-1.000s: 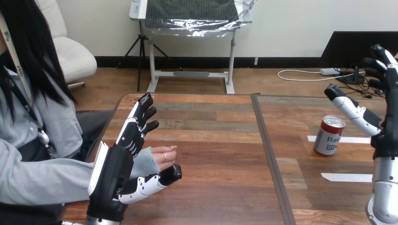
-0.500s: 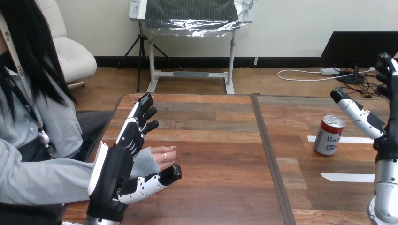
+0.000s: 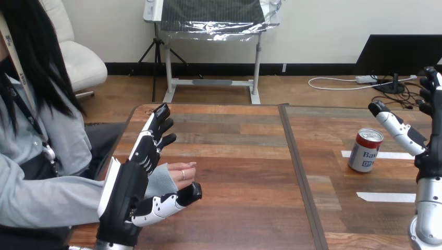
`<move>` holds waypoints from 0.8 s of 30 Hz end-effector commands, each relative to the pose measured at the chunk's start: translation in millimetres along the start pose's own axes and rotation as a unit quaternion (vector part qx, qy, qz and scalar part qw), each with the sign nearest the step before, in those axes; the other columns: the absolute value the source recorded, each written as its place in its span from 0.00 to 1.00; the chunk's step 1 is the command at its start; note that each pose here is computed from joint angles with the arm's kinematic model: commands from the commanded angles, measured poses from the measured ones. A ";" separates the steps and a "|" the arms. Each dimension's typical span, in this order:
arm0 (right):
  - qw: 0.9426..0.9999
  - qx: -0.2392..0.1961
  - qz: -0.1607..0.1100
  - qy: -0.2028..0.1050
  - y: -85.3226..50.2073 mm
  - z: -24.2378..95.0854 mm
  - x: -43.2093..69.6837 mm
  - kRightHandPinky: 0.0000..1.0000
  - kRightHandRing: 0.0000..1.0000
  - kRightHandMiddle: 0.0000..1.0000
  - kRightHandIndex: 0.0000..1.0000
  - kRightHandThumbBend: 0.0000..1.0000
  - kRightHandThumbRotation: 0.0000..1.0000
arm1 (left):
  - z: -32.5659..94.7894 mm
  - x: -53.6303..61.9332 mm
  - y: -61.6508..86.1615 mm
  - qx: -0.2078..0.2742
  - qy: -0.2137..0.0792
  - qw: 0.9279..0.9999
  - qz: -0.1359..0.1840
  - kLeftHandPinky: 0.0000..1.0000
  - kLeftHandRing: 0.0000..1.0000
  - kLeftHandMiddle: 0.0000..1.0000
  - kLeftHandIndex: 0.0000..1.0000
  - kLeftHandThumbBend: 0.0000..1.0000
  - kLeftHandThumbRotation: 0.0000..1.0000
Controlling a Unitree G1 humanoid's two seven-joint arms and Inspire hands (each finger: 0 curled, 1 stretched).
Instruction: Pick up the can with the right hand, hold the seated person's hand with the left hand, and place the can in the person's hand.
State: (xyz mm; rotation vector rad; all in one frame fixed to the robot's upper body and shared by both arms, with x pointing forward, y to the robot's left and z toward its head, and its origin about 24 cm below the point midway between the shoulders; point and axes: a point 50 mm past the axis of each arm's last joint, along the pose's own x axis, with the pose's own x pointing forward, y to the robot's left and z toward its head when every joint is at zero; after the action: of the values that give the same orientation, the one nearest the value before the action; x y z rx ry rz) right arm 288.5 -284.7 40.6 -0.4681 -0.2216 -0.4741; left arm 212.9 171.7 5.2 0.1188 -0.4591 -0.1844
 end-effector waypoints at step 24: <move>0.999 0.001 0.028 0.040 3.0 2.5 28.1 0.81 0.87 0.91 0.94 1.00 0.55 | 8.1 20.9 4.7 0.003 -0.042 0.999 -0.002 0.89 0.95 0.97 0.95 1.00 0.51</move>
State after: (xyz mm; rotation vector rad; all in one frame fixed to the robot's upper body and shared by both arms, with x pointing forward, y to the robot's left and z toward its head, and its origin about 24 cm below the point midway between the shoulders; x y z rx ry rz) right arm 292.0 -290.5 22.7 -0.4520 -0.0679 -0.4367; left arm 212.9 171.7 5.2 0.1194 -0.4591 -0.1952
